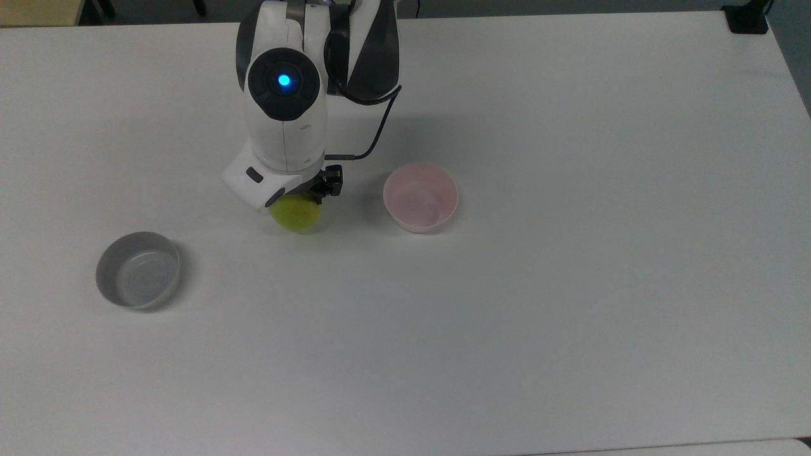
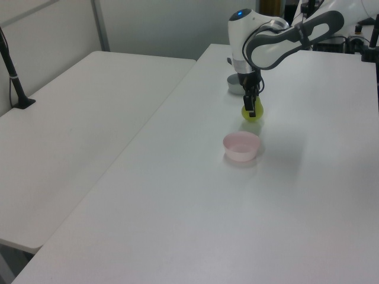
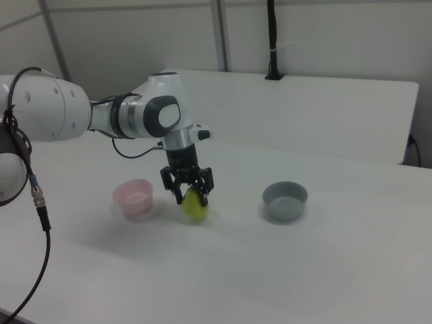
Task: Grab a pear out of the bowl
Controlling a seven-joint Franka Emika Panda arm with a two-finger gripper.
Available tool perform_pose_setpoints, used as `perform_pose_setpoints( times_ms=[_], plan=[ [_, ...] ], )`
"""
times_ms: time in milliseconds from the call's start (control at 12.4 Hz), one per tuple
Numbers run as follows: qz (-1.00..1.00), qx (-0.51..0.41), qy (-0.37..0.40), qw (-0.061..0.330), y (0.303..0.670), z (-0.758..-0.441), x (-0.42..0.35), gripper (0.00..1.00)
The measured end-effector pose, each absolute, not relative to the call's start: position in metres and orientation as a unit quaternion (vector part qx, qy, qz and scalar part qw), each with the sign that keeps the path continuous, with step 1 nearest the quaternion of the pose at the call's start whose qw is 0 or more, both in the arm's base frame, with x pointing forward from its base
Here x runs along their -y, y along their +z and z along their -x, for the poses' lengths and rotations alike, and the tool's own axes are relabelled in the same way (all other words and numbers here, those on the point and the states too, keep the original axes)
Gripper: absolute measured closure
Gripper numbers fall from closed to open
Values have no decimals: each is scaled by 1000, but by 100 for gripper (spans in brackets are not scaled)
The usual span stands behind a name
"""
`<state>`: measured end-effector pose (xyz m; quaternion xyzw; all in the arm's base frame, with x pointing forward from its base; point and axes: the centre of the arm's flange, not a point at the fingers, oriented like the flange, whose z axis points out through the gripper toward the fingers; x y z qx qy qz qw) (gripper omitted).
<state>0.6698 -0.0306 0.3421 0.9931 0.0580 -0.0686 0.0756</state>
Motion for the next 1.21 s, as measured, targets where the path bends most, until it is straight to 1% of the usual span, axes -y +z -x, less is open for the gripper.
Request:
perform_pose_setpoints(
  times_ms=[81, 162, 243, 323, 404, 566, 809, 1051, 1213],
  plan=[
    [-993, -58, -70, 76, 340, -670, 31, 17],
    [-993, -58, -71, 76, 339, -670, 31, 15],
    [-993, -58, -70, 76, 340, -670, 31, 6],
    [-993, -58, -66, 76, 344, -671, 31, 0],
    [-994, -57, -56, 77, 356, -673, 31, 0],
    [-995, -53, -32, 79, 401, -671, 31, 0],
    [-995, -54, -17, 80, 477, -654, 12, 0],
    [-996, -40, -13, 80, 529, -628, -27, 0],
    [-997, -15, 3, 77, 560, -611, -51, 0]
  ],
)
